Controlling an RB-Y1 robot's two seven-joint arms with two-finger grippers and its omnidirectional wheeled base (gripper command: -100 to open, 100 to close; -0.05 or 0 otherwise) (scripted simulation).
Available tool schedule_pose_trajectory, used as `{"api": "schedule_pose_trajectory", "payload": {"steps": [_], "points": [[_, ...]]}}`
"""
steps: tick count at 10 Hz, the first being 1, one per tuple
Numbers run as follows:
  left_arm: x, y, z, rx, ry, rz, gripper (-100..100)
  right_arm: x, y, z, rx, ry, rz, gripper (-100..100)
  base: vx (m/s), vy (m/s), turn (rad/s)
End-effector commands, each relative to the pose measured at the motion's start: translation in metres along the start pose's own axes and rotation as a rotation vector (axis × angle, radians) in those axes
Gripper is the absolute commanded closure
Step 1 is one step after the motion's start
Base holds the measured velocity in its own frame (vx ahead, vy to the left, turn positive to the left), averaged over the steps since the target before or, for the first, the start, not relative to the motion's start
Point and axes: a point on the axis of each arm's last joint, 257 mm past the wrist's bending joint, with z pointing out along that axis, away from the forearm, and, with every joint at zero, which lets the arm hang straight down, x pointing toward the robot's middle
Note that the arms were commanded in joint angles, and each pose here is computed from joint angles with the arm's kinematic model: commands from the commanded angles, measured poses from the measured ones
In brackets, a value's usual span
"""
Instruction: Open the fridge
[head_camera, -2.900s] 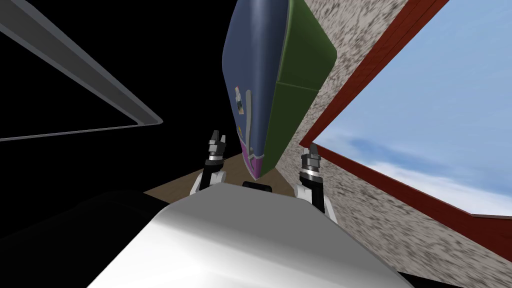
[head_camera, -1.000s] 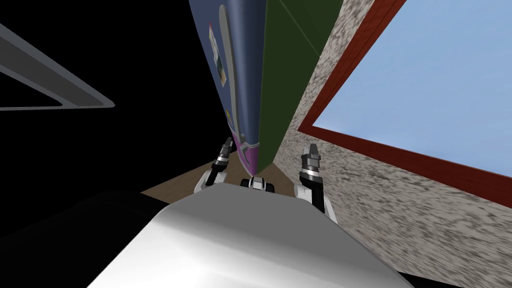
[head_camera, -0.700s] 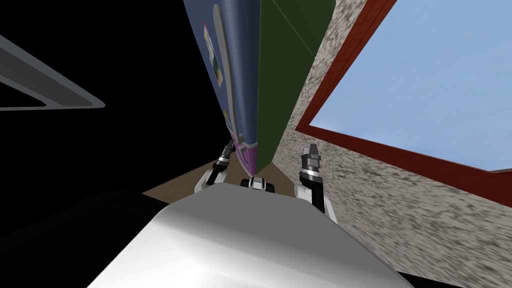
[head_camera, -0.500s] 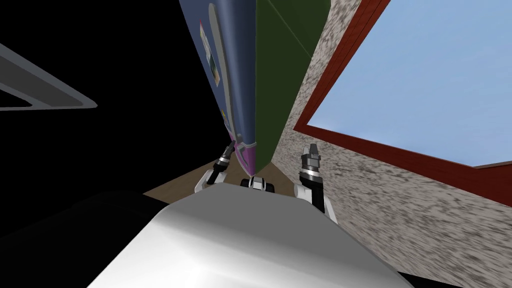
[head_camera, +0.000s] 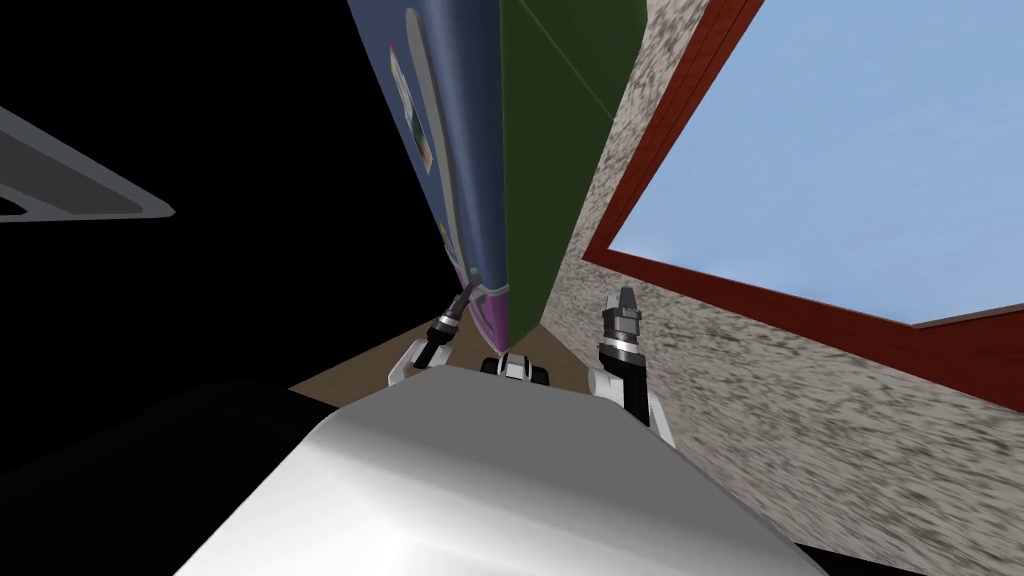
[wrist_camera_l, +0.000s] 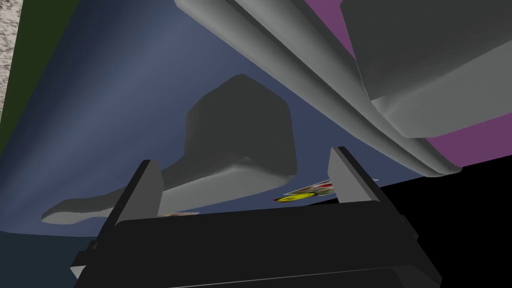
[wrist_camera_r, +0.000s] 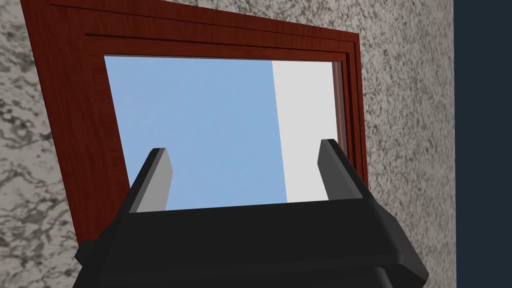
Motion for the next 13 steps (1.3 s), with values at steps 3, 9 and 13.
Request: {"api": "schedule_pose_trajectory", "payload": {"steps": [3, 9, 13], "points": [[-0.002, -0.001, 0.000, -0.002, 0.000, 0.000, 100, 0.000, 0.000, 0.000, 0.000, 0.000, 0.000, 0, 0.037, -0.008, 0.000], [0.013, -0.017, -0.006, 0.049, 0.057, -0.024, 100, 0.000, 0.000, 0.000, 0.000, 0.000, -0.001, 0, -0.080, 0.155, -0.055], [0.024, -0.037, -0.013, 0.097, 0.116, -0.052, 100, 0.000, 0.000, 0.000, 0.000, 0.000, -0.001, 0, -0.115, 0.331, -0.090]]}}
